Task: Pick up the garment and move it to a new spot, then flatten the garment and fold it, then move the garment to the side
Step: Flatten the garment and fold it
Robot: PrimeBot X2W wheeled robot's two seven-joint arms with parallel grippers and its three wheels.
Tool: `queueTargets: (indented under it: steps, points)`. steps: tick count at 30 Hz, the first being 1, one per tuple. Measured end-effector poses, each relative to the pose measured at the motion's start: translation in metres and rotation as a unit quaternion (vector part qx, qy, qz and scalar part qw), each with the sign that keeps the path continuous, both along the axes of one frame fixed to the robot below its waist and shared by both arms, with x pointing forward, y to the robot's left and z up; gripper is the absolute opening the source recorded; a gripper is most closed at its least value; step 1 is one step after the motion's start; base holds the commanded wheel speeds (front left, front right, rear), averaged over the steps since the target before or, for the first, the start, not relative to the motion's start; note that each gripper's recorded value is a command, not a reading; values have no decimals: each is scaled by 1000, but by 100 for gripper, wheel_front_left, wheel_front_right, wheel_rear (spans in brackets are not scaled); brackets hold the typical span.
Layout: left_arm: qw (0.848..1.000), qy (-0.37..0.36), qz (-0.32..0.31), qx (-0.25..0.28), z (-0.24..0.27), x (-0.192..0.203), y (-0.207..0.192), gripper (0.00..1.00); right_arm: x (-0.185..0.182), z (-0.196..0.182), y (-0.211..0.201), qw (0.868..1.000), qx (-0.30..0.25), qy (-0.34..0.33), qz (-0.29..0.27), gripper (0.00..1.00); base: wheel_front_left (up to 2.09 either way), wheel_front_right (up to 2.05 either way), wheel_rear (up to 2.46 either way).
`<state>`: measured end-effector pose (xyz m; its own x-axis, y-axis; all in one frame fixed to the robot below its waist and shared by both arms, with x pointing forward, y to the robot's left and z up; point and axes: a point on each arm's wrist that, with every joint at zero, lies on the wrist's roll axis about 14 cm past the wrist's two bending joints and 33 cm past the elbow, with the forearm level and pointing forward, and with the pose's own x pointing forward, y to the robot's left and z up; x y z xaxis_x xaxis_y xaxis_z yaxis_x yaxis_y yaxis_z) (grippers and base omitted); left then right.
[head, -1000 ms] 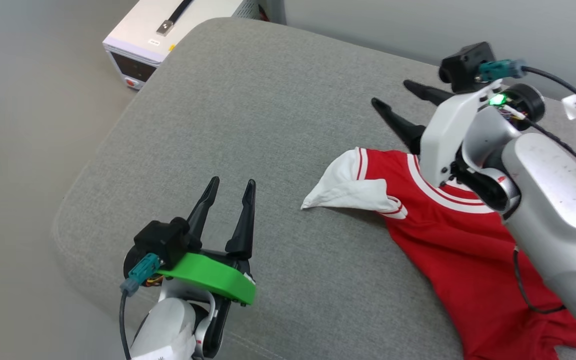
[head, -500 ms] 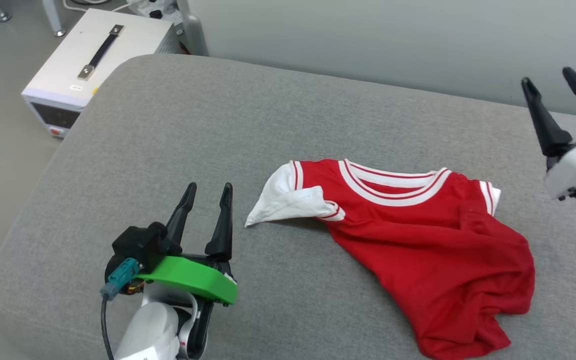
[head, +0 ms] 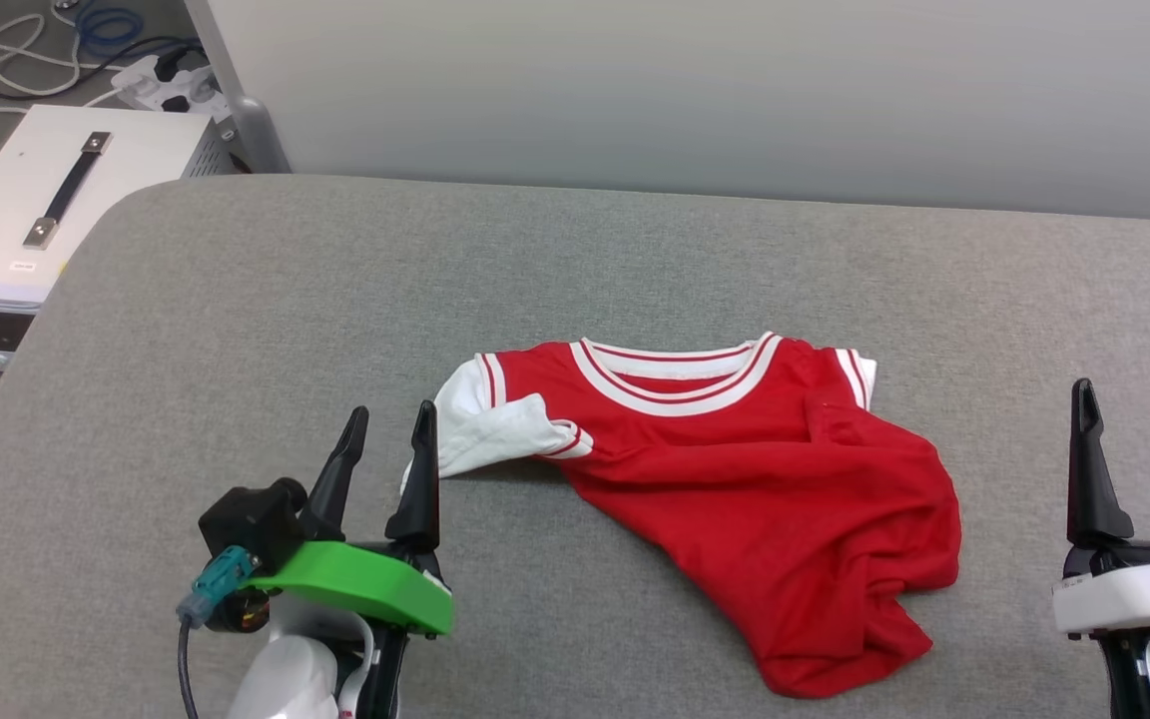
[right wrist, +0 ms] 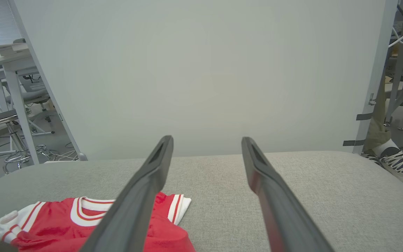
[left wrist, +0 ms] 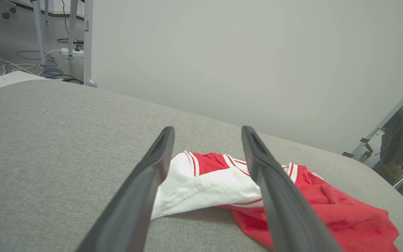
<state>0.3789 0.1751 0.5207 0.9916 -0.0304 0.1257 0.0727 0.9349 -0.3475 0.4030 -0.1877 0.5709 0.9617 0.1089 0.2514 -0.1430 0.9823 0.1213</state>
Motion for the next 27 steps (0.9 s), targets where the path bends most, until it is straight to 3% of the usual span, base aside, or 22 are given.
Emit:
queueTargets:
  steps: [11, 18, 23, 25, 27]
  points:
    - [999, 23, -26, 13, -17, 0, -16, 100, -19, -1, -15, 999, 27, -9, -39, 100, 0, 0, 0]
    - [993, 44, -81, 80, -8, 37, -17, 100, -15, -2, -18, 999, 24, -1, -43, 100, 0, 0, 0]
    - [970, 186, -119, 100, -33, 69, -2, 100, -8, -3, -22, 999, 21, 4, -48, 100, 0, 0, 0]
    - [952, 259, -135, 86, -51, 73, 2, 100, -3, -3, -22, 999, 22, 3, -49, 100, 0, 0, 0]
    - [921, 351, -155, 74, -80, 68, 5, 100, 1, -7, -23, 998, 29, 8, -51, 100, 0, 0, 0]
